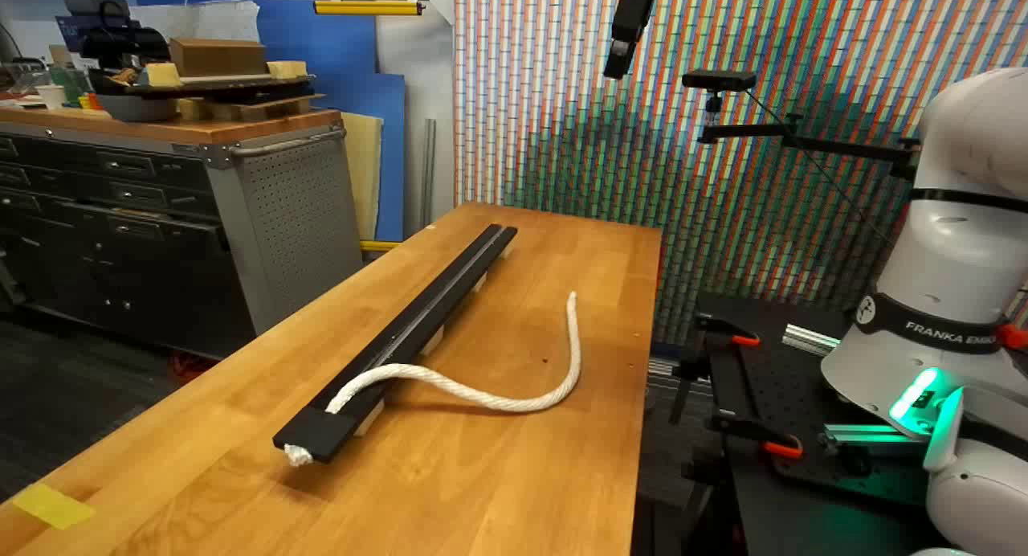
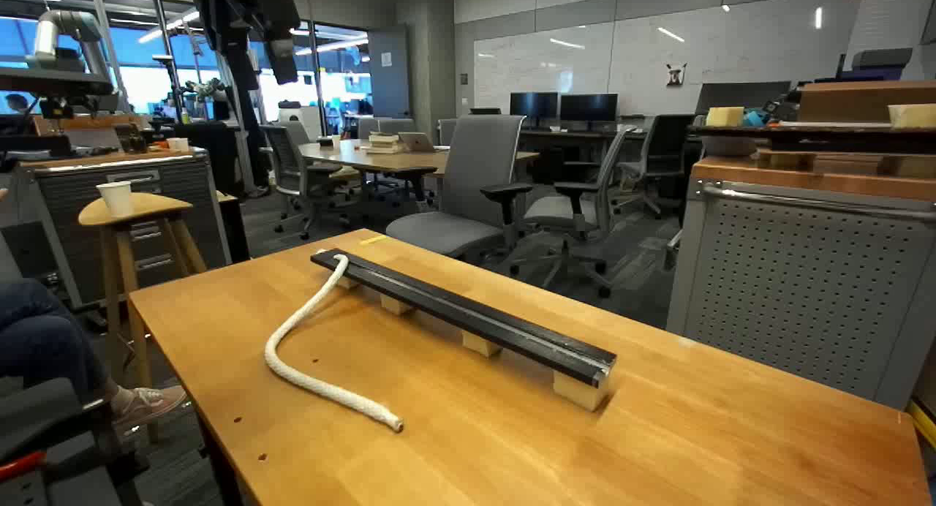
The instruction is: Put the rope on the skate then press on it
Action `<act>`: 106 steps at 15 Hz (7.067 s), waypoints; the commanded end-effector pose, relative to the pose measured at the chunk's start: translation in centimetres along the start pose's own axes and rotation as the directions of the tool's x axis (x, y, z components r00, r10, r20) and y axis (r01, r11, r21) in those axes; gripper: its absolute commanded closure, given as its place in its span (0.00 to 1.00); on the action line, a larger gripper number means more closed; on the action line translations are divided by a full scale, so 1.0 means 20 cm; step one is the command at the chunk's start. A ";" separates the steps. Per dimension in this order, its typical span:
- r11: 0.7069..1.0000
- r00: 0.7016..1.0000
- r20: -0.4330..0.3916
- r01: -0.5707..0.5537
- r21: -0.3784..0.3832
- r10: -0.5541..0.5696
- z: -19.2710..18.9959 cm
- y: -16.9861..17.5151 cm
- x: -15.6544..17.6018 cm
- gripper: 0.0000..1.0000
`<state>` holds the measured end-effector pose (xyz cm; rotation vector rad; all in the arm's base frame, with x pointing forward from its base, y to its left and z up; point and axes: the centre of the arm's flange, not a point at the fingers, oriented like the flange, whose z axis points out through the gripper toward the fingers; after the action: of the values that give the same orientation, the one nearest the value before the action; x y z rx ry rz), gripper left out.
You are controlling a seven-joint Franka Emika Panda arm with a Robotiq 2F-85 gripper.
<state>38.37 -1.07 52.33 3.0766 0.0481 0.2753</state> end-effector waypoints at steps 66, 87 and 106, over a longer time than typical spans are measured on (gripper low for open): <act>0.705 0.695 0.164 -0.709 -0.001 0.699 1.08 0.24 0.25 0.00; 0.508 0.468 0.256 -0.853 -0.119 0.846 1.57 0.46 0.30 0.00; 0.392 0.339 0.302 -0.910 -0.137 0.891 1.67 0.48 0.10 0.00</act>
<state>47.54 -11.79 21.30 2.7801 -1.6527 -0.2596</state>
